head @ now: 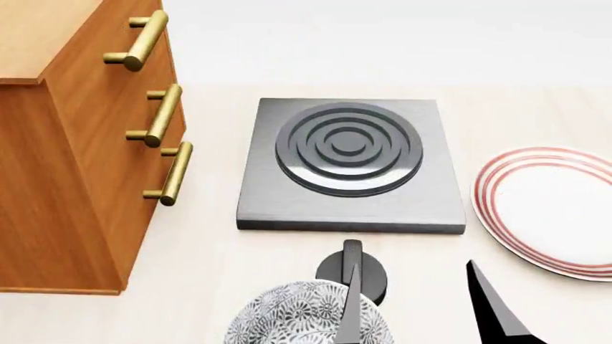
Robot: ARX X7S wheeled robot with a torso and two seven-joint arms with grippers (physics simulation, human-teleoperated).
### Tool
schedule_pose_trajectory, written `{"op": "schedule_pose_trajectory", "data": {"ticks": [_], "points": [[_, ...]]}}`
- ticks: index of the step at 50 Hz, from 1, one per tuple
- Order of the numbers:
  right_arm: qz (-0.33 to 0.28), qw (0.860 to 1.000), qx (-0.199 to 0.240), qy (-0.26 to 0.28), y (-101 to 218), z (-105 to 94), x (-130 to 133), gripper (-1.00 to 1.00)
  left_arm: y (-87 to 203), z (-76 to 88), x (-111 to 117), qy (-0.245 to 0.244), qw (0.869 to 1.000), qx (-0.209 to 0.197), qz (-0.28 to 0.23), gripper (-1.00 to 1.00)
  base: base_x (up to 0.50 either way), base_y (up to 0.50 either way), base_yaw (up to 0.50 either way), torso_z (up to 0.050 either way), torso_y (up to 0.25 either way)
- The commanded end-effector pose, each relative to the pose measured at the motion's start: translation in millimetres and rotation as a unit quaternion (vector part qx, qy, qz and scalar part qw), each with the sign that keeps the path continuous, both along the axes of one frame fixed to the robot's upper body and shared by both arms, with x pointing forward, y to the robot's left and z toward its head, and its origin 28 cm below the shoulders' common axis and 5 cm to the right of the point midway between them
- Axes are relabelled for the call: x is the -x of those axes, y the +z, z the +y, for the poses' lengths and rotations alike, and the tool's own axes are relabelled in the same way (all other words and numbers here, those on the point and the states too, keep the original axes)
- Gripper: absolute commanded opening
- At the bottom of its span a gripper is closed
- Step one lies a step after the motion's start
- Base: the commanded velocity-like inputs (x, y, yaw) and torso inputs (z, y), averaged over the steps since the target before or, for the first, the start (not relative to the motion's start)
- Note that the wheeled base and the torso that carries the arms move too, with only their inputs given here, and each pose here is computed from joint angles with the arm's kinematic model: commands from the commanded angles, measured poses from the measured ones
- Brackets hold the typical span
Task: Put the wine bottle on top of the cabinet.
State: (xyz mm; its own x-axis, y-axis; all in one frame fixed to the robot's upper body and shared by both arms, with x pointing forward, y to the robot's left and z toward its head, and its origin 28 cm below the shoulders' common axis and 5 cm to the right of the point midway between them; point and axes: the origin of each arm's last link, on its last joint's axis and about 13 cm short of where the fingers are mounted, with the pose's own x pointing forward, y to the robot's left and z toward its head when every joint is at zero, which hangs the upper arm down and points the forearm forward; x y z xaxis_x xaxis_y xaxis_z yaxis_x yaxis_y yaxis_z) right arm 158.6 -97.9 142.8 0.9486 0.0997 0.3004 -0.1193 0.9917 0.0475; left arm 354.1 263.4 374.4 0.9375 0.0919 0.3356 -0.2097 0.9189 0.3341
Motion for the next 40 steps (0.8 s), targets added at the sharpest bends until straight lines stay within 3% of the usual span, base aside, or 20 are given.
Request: {"op": "schedule_pose_trajectory", "data": {"ticks": [1, 3, 15, 22, 26, 40], "points": [[-0.005, 1.000, 0.003, -0.004, 0.9, -1.7, -1.9, 1.00, 27.3, 4.7, -8.2, -0.048, 0.998, 0.033, -0.006, -1.00, 0.00, 0.00, 0.00, 0.000, 0.000], [-0.005, 1.000, 0.003, -0.004, 0.9, -1.6, -1.7, 1.00, 22.7, 8.3, -12.6, -0.026, 0.999, 0.036, 0.008, -1.00, 0.00, 0.00, 0.00, 0.000, 0.000], [-0.005, 1.000, 0.003, -0.004, 1.4, -1.6, -1.3, 1.00, 8.1, 11.5, -23.7, -0.044, 0.990, 0.130, 0.017, -1.00, 0.00, 0.00, 0.00, 0.000, 0.001], [-0.004, 1.000, 0.004, -0.003, 0.7, -0.9, -2.1, 1.00, 6.5, 12.5, -24.0, -0.094, 0.971, 0.218, 0.005, -1.00, 0.00, 0.00, 0.00, 0.000, 0.001], [-0.004, 1.000, 0.004, -0.002, 0.8, -0.6, -2.0, 1.00, 2.2, 15.3, -23.8, -0.101, 0.965, 0.243, 0.005, -1.00, 0.00, 0.00, 0.00, 0.000, 0.000], [-0.002, 1.000, 0.006, 0.001, -0.8, 1.1, -2.2, 1.00, -14.3, 27.6, -21.6, -0.070, 0.958, 0.279, 0.016, -1.00, 0.00, 0.00, 0.00, 0.001, 0.001]]}}
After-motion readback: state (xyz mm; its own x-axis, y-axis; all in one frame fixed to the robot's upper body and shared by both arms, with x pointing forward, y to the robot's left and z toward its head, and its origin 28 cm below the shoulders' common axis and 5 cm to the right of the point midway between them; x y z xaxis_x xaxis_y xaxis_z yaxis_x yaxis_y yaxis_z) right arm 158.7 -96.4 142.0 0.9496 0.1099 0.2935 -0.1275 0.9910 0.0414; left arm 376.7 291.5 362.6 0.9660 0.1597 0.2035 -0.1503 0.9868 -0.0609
